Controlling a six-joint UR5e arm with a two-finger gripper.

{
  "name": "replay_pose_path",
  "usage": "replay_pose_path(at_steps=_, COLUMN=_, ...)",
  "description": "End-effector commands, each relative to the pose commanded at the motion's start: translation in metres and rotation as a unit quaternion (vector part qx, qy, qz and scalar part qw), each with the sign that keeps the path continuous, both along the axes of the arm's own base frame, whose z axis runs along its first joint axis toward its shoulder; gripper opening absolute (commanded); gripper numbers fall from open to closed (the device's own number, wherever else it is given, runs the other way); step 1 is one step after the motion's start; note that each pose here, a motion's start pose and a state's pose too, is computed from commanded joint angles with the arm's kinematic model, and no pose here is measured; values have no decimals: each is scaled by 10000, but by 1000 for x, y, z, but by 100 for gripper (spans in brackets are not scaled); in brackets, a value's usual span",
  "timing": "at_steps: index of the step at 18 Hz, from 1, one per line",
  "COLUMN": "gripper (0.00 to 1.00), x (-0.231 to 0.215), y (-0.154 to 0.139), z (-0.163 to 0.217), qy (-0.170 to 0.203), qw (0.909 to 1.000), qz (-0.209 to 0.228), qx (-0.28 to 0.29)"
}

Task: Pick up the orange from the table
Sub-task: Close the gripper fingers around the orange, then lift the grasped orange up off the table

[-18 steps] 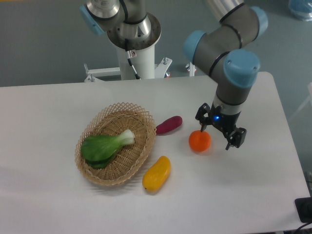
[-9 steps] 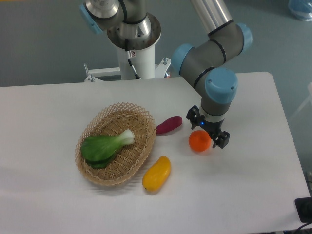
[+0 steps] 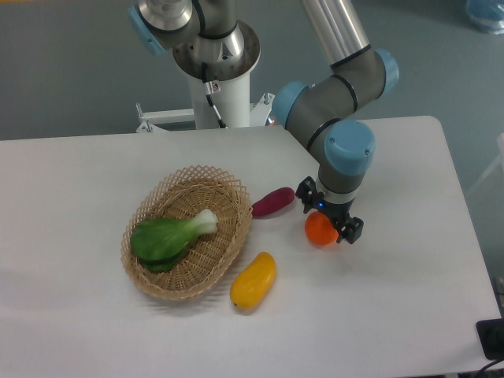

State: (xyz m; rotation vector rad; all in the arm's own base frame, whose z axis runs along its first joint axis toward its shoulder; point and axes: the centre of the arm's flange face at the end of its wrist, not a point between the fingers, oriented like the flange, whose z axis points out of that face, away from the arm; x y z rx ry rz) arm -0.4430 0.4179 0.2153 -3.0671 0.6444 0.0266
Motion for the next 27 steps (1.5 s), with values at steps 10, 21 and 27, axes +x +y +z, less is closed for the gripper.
replay_pose_path(at_steps=10, gripper=100, x=1, y=-2, z=-9, qy=16, qw=9999, qz=2, qx=-133)
replay_pose_path(at_steps=21, gripper=70, x=0, y=-2, z=-8, qy=29, qw=9999, qz=-21, qx=-126)
replay_pose_path(at_steps=27, gripper=68, x=-4, y=0, z=1, qy=94, qw=9999, qz=-74, qx=-71)
